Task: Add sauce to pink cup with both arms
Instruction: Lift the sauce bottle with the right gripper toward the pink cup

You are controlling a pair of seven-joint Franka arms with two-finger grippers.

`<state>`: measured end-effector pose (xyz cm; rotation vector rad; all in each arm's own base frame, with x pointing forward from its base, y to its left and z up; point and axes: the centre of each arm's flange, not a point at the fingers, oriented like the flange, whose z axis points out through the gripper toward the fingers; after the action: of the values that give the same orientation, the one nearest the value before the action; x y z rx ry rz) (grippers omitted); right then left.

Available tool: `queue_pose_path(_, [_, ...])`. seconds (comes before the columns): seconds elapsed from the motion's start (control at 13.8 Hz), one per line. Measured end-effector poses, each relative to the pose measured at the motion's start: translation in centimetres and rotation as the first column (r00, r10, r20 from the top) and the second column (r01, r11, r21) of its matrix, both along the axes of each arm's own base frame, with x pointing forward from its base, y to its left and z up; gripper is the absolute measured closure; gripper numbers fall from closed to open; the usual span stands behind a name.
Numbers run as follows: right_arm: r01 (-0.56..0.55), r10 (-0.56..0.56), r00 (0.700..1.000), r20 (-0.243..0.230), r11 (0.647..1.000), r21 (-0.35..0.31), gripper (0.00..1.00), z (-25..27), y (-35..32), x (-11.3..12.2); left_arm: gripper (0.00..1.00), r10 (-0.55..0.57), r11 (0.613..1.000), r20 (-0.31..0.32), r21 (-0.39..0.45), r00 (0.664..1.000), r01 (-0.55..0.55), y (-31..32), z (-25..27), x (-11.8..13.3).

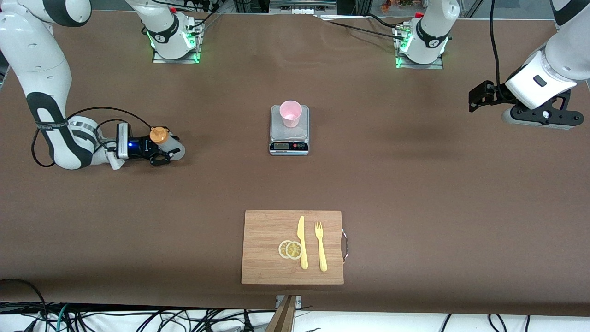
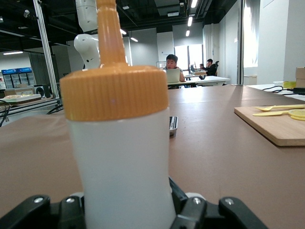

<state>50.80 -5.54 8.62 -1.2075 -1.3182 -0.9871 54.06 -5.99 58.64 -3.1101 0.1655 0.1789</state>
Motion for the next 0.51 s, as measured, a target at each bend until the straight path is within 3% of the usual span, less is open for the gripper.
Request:
queue_pose_path(0.15, [-0.010,0.010,1.000,0.018,1.000,-0.005,0.68,0.5,0.3,0.8,0.00,0.000,1.000,0.000,0.000,1.000,0.000,0.0,0.0,0.0])
queue_pose_path(0.29, [-0.029,0.030,0.999,0.020,1.000,-0.011,0.68,0.9,1.4,1.5,0.00,0.000,1.000,0.000,0.000,1.000,0.000,0.0,0.0,0.0])
queue_pose_path(0.51, [-0.057,0.056,0.998,-0.015,0.996,-0.065,0.68,2.0,3.8,3.3,0.00,0.000,1.000,-0.001,0.000,1.000,0.000,0.0,0.0,0.0])
